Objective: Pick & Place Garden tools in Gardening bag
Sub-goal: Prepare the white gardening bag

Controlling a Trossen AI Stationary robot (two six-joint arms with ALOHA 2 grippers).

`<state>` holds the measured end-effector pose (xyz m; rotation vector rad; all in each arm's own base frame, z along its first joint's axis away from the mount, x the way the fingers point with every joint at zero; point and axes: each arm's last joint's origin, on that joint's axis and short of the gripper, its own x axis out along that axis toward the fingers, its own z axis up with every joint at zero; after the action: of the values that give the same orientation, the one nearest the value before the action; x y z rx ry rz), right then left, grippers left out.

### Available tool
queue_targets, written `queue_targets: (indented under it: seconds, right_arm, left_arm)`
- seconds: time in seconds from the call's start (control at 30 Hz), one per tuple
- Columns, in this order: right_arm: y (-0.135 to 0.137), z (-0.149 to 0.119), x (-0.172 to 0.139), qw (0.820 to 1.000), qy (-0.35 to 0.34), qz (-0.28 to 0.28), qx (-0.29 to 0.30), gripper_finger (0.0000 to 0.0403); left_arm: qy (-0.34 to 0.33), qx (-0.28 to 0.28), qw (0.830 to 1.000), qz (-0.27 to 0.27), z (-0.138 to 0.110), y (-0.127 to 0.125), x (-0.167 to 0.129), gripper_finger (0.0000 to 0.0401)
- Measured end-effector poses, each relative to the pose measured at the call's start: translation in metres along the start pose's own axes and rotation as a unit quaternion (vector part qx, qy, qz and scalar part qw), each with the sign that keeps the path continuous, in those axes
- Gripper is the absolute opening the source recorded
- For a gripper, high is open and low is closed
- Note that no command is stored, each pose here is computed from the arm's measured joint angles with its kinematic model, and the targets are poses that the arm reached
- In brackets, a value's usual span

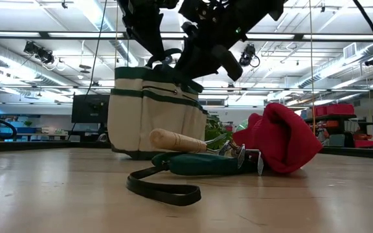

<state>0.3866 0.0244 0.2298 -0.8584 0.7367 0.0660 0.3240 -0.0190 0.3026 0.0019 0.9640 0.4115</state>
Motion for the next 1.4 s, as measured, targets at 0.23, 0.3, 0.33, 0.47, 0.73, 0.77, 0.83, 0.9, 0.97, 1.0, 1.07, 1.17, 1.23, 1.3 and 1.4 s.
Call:
queue_targets:
  seconds: [0.23, 0.3, 0.33, 0.47, 0.73, 0.77, 0.83, 0.9, 0.97, 1.0, 1.07, 1.17, 1.23, 1.3, 1.4]
  right_arm:
    - [0.001, 0.002, -0.001, 1.000, -0.001, -0.003, -0.011, 0.0094]
    - [0.002, 0.004, -0.001, 1.000, -0.002, -0.009, -0.020, 0.0094]
    - [0.002, 0.005, -0.002, 1.000, -0.003, -0.014, -0.027, 0.0094]
    - [0.003, 0.008, -0.003, 0.999, -0.010, -0.016, -0.043, 0.0094]
    - [0.001, 0.003, -0.002, 1.000, -0.009, -0.003, -0.027, 0.0094]
    - [0.001, 0.002, -0.001, 1.000, -0.009, 0.000, -0.024, 0.0094]
    - [0.001, -0.001, 0.000, 1.000, -0.010, 0.017, -0.014, 0.0094]
    - [0.000, -0.002, 0.000, 1.000, -0.014, 0.028, -0.003, 0.0094]
    - [0.000, -0.002, 0.000, 0.999, -0.015, 0.028, -0.002, 0.0094]
    - [0.000, -0.002, 0.000, 1.000, -0.015, 0.027, -0.004, 0.0094]
    - [0.000, -0.002, 0.000, 1.000, -0.013, 0.024, -0.006, 0.0094]
    - [0.001, -0.002, 0.000, 0.999, -0.013, 0.033, -0.007, 0.0094]
    - [0.001, -0.003, 0.000, 0.999, -0.014, 0.036, -0.006, 0.0094]
    - [0.001, -0.003, 0.000, 0.999, -0.013, 0.034, -0.007, 0.0094]
    - [0.001, -0.003, 0.000, 0.999, -0.013, 0.034, -0.008, 0.0094]
  left_arm:
    - [0.000, 0.000, 1.000, 0.000, 0.000, 0.000, 0.000, 0.0032]
    - [0.000, 0.000, 1.000, 0.000, 0.000, 0.000, 0.000, 0.0032]
    - [0.000, 0.000, 1.000, 0.000, 0.000, 0.000, 0.000, 0.0032]
    - [0.000, 0.000, 1.000, 0.000, 0.000, 0.000, 0.000, 0.0032]
    - [0.000, 0.000, 1.000, 0.000, 0.000, 0.000, 0.000, 0.0032]
    - [0.000, 0.000, 1.000, 0.000, 0.000, 0.000, 0.000, 0.0032]
    - [0.000, 0.000, 1.000, 0.000, 0.000, 0.000, 0.000, 0.0032]
    - [0.000, 0.000, 1.000, 0.000, 0.000, 0.000, 0.000, 0.0032]
    - [0.000, 0.000, 1.000, 0.000, 0.000, 0.000, 0.000, 0.0032]
    - [0.000, 0.000, 1.000, 0.000, 0.000, 0.000, 0.000, 0.0032]
    - [0.000, 0.000, 1.000, 0.000, 0.000, 0.000, 0.000, 0.0032]
    - [0.000, 0.000, 1.000, 0.000, 0.000, 0.000, 0.000, 0.0032]
    - [0.000, 0.000, 1.000, 0.000, 0.000, 0.000, 0.000, 0.0032]
    - [0.000, 0.000, 1.000, 0.000, 0.000, 0.000, 0.000, 0.0032]
    - [0.000, 0.000, 1.000, 0.000, 0.000, 0.000, 0.000, 0.0032]
